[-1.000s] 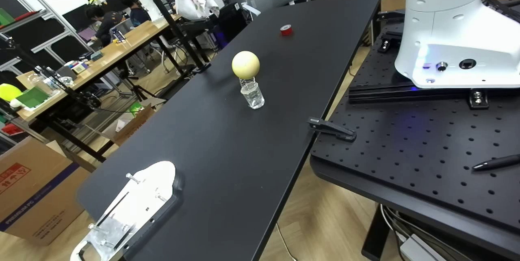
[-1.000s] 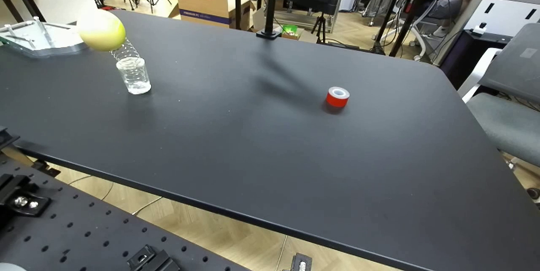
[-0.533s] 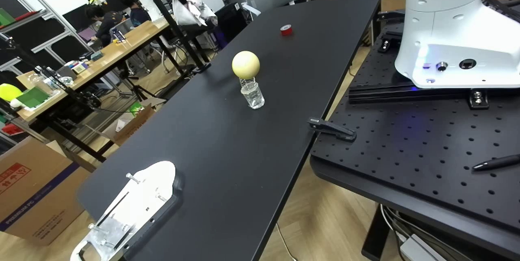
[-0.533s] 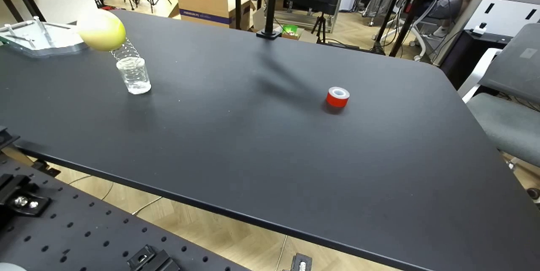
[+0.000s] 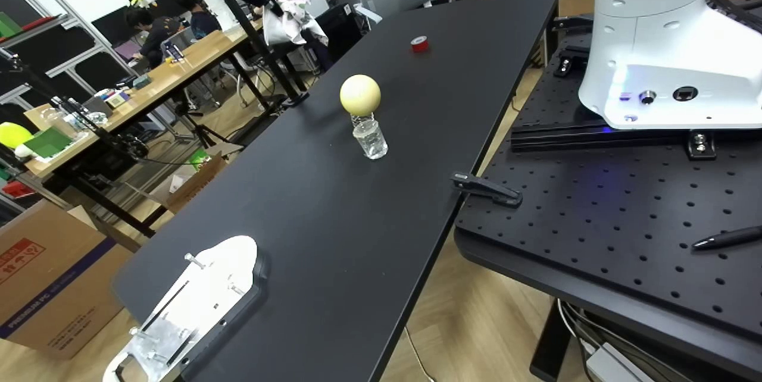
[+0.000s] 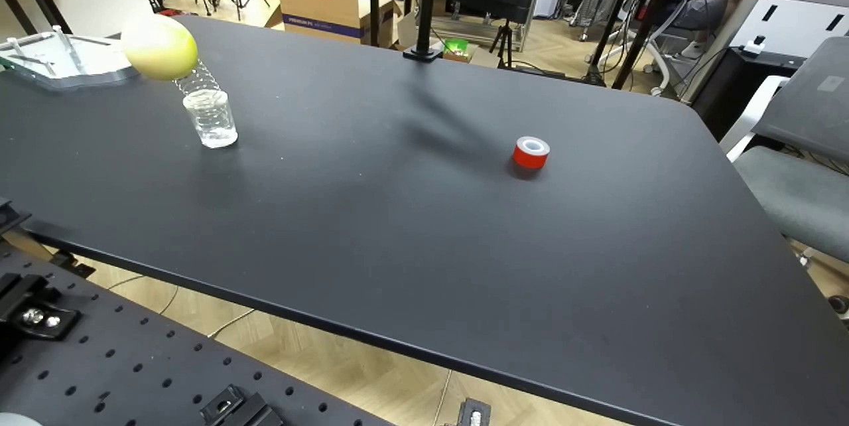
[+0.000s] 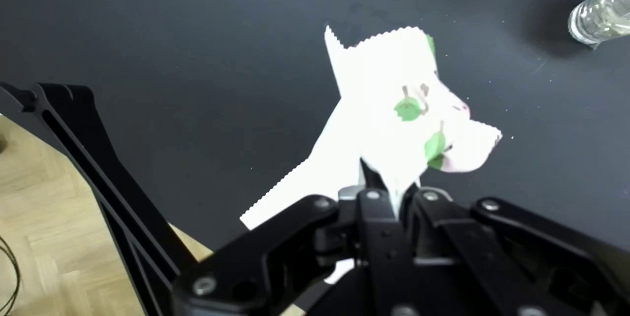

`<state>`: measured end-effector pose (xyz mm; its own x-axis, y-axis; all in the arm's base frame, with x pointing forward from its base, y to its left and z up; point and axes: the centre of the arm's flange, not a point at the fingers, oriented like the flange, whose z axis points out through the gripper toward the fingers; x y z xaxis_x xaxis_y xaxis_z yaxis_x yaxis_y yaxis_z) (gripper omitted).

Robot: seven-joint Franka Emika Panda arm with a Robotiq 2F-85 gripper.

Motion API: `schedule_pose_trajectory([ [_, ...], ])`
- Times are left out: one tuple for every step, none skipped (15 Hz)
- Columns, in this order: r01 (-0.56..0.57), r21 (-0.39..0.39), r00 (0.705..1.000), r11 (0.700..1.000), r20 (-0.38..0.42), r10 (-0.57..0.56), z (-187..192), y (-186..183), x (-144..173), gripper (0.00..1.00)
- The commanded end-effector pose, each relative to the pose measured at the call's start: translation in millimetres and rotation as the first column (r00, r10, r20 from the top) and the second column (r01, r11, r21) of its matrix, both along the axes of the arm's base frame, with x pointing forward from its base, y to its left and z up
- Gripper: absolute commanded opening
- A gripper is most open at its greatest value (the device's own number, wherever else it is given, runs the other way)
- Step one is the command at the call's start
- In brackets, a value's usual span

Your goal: Hang the cloth on the stand

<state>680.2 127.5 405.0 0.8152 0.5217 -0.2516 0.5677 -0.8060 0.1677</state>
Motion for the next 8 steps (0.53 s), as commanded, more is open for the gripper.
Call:
schedule_pose_trajectory([
  [-0.004,0.008,0.999,1.0,-0.033,0.004,-13,-1,-15,0.02],
  [-0.004,0.009,0.999,1.0,-0.037,0.005,-17,0,-17,0.02],
  [-0.009,0.01,0.999,1.0,-0.04,0.01,-20,0,-18,0.02],
  [-0.009,0.009,0.999,1.0,-0.04,0.009,-23,0,-20,0.02],
  [-0.011,0.009,0.999,1.0,-0.044,0.012,-25,0,-21,0.02],
  [-0.012,0.009,0.999,1.0,-0.045,0.013,-27,-1,-22,0.02],
  [-0.014,0.01,0.999,1.0,-0.045,0.014,-29,-1,-22,0.02],
  [-0.018,0.01,0.999,1.0,-0.049,0.018,-30,-2,-24,0.02],
])
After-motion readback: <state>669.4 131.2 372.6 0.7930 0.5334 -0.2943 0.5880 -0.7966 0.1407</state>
